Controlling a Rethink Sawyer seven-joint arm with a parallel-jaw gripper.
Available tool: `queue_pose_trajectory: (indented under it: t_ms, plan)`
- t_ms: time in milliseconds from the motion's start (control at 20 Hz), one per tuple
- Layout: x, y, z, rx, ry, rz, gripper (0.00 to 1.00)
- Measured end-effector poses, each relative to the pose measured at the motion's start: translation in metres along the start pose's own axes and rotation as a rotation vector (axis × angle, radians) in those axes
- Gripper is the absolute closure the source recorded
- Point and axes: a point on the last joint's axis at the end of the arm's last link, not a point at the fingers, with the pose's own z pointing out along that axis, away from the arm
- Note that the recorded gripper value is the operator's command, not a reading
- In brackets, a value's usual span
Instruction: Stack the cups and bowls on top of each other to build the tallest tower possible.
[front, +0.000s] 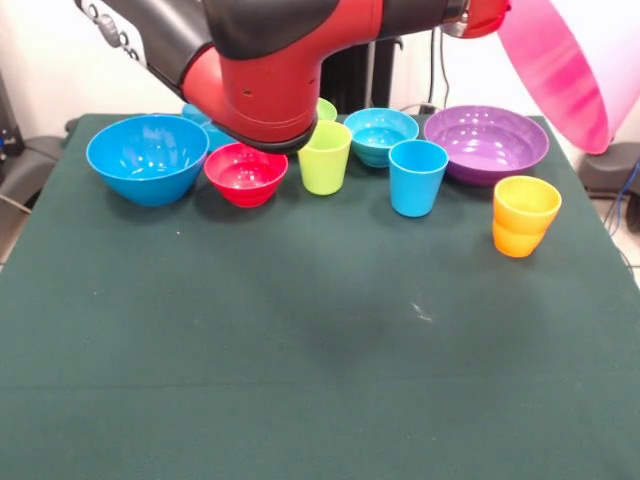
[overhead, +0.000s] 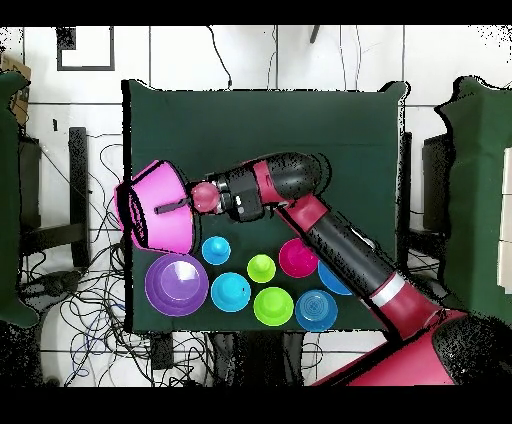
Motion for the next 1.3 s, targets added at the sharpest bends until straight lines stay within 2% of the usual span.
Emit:
queue_pose_trajectory:
  t_ms: [400,600,1100,1300]
  plan:
    - [0.003,0.008,-0.022,-0.048,-0.043,-0.038,1.0]
    - [0.003,0.016,-0.032,-0.087,-0.063,-0.064,1.0]
    - [0.0,0.038,-0.033,-0.163,-0.075,-0.124,1.0]
    - [-0.001,0.052,-0.034,-0.21,-0.08,-0.163,1.0]
